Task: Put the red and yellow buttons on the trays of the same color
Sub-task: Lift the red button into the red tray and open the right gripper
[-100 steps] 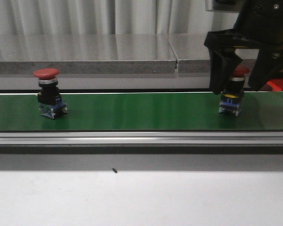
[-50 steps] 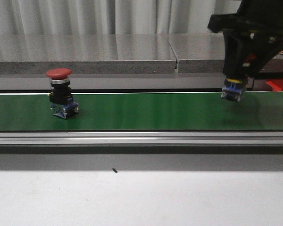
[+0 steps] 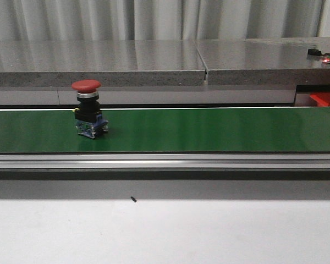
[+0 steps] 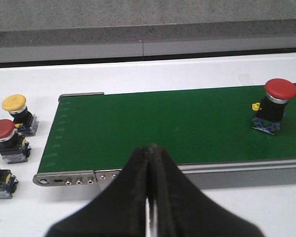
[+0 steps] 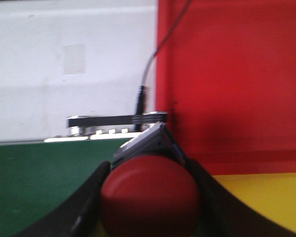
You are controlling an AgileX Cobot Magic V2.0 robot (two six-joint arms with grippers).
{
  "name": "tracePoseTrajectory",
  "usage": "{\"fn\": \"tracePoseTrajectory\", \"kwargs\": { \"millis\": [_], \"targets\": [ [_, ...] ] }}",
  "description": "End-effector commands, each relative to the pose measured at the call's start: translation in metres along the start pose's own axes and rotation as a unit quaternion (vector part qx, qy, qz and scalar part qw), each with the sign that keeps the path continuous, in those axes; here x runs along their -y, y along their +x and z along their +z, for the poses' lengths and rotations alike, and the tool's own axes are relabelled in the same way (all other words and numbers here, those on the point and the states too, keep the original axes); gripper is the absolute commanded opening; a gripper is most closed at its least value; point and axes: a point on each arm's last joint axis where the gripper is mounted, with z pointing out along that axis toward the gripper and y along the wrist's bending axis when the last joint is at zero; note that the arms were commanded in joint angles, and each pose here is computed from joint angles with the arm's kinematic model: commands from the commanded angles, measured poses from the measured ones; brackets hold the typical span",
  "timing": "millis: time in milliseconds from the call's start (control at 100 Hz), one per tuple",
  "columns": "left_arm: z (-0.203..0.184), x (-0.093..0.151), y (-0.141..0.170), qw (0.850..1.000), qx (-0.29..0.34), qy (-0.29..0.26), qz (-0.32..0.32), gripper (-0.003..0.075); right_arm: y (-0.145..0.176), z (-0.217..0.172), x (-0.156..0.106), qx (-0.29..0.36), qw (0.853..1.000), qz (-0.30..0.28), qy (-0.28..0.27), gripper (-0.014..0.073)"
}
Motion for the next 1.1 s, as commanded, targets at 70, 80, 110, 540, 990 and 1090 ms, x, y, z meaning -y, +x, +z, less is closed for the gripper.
{"fn": "tracePoseTrajectory", "kwargs": {
  "millis": [70, 80, 110, 540, 990, 1090],
  "targets": [
    [-0.003, 0.001, -0.014, 0.999, 0.046, 0.003, -0.001, -0.0020, -0.011, 0.004, 0.036, 0.038, 0.999, 0.027, 0.027, 0.0183],
    [-0.003, 0.001, -0.014, 0.999, 0.046, 0.003, -0.001, -0.0020, -0.011, 0.006, 0.037, 0.037, 0.999, 0.028, 0.028, 0.0183],
    [-0.003, 0.001, -0.014, 0.999, 0.046, 0.003, -0.001, -0.0020, -0.012, 0.012, 0.042, 0.035, 0.998, 0.032, 0.030, 0.0183],
    [-0.003, 0.001, -0.014, 0.999, 0.046, 0.003, -0.001, -0.0020, -0.008, 0.094, 0.056, -0.007, 0.999, 0.041, 0.032, 0.0183],
    [-0.003, 0.001, -0.014, 0.999, 0.046, 0.003, -0.001, -0.0020, -0.003, 0.119, 0.060, -0.025, 0.998, 0.044, 0.030, 0.0183],
    [-0.003, 0.001, -0.014, 0.999, 0.046, 0.003, -0.001, -0.0020, -0.003, 0.123, 0.060, -0.027, 0.998, 0.045, 0.030, 0.0183]
  ]
}}
